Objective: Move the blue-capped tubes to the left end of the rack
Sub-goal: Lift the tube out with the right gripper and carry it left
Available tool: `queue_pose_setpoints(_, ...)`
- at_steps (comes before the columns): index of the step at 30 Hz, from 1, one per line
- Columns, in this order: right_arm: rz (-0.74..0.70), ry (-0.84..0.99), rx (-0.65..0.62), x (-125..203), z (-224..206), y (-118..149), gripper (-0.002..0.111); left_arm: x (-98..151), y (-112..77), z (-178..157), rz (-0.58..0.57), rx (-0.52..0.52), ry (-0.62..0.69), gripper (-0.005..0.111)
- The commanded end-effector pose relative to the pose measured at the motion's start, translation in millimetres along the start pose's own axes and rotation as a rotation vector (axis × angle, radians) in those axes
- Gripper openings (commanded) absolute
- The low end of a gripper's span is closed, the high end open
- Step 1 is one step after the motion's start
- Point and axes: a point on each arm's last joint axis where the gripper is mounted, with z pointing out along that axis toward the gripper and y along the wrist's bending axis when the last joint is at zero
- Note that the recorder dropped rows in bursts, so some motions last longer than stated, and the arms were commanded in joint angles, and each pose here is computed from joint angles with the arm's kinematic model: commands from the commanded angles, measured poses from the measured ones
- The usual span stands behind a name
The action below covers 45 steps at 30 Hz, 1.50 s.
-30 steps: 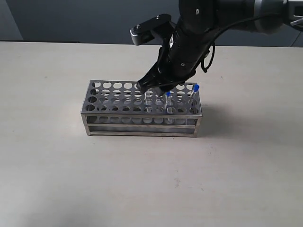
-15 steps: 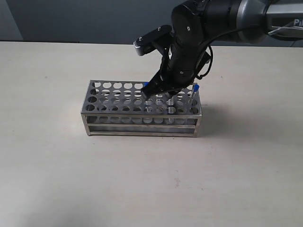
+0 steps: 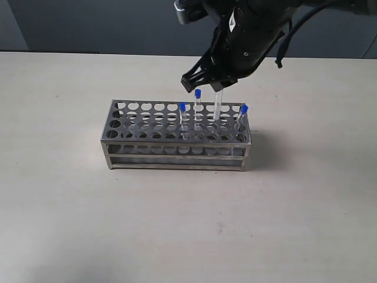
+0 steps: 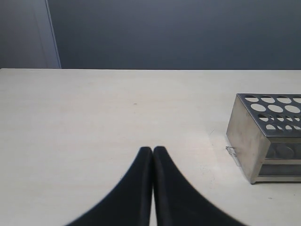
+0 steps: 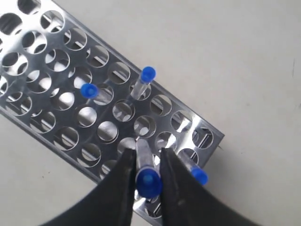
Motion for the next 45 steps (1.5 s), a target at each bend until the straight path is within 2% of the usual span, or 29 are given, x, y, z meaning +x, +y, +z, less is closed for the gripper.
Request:
queue_pose_setpoints(1, 0.012, -0.043, -0.002, -1, -20, -3, 0.000, -2, -0.6, -1, -0.004, 0.009, -0.011, 0.001)
queue_pose_setpoints(7, -0.037, -0.144, -0.127, -7, -36, 7, 0.000, -2, -0.6, -1, -0.004, 0.009, -0.011, 0.001)
queue_pose_setpoints(11, -0.090, -0.178, -0.200, -21, -32, 21, 0.000, -2, -0.6, -1, -0.004, 0.009, -0.011, 0.001)
queue_pose_setpoints(19, -0.263, -0.229, -0.223, -70, -10, 59, 0.000, -2, -0.6, -1, -0.004, 0.009, -0.011, 0.001)
queue_pose_setpoints(25, -0.319, -0.191, -0.194, -92, 22, 70, 0.000, -2, -0.7, -1, -0.004, 0.010, -0.013, 0.001)
queue_pose_setpoints(33, -0.339, -0.193, -0.196, -100, 56, 76, 0.000, -2, -0.6, -1, -0.002, 0.009, -0.011, 0.001)
queue_pose_setpoints(45, -0.338, -0.200, -0.202, -100, 68, 81, 0.000, -2, -0.6, -1, -0.002, 0.009, -0.011, 0.001)
